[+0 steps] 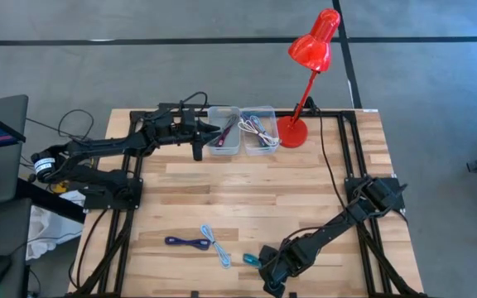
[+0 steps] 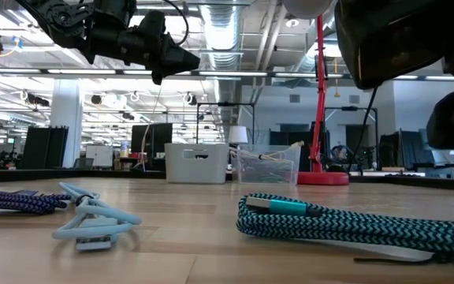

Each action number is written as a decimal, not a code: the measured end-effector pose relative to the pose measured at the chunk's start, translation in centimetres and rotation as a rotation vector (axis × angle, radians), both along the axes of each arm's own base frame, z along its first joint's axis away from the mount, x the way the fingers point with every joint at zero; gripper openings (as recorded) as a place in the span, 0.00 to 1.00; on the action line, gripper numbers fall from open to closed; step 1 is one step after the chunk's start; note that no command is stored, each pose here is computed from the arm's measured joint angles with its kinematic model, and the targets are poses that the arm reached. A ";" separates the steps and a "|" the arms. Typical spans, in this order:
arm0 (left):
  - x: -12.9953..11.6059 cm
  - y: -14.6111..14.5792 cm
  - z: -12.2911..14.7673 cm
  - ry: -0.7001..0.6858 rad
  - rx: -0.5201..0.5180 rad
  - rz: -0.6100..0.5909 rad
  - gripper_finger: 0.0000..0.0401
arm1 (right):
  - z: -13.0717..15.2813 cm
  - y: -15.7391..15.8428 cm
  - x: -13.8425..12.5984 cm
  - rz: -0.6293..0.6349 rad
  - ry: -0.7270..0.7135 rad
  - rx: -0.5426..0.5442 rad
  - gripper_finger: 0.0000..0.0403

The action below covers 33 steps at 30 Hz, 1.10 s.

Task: Pick & Place USB Port
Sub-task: Put the black and blue charger cable into the gray bin

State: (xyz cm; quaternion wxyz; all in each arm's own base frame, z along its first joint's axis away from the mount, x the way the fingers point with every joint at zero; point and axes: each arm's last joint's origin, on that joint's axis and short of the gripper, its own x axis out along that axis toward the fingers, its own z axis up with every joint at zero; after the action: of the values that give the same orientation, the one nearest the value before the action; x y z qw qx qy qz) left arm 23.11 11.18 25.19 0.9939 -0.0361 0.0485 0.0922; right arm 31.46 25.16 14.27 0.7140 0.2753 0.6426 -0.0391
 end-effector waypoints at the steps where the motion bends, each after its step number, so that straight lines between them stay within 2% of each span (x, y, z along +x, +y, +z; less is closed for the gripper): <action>1: 0.0 0.0 0.0 0.000 0.000 0.000 0.23 | 0.0 0.0 0.0 0.000 0.000 0.000 0.09; 9: 0.0 0.0 0.0 0.000 -0.004 0.000 0.23 | 0.0 -0.4 0.3 0.054 -0.015 -0.013 0.03; 16: 0.0 0.0 0.0 0.000 -0.003 0.000 0.23 | 0.0 -1.4 1.0 0.104 -0.033 -0.026 0.07; 22: 0.0 0.0 0.0 0.000 -0.003 0.000 0.23 | 0.6 -2.7 1.3 0.156 -0.048 -0.060 0.03; 33: 0.0 0.0 0.0 0.001 0.000 0.000 0.23 | 1.4 -5.7 2.4 0.205 -0.050 -0.101 0.05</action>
State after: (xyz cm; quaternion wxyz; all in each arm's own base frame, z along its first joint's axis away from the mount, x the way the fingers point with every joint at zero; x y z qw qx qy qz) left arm 23.11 11.18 25.19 0.9939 -0.0362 0.0488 0.0923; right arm 33.83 19.43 15.66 0.7431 0.1726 0.6465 0.0087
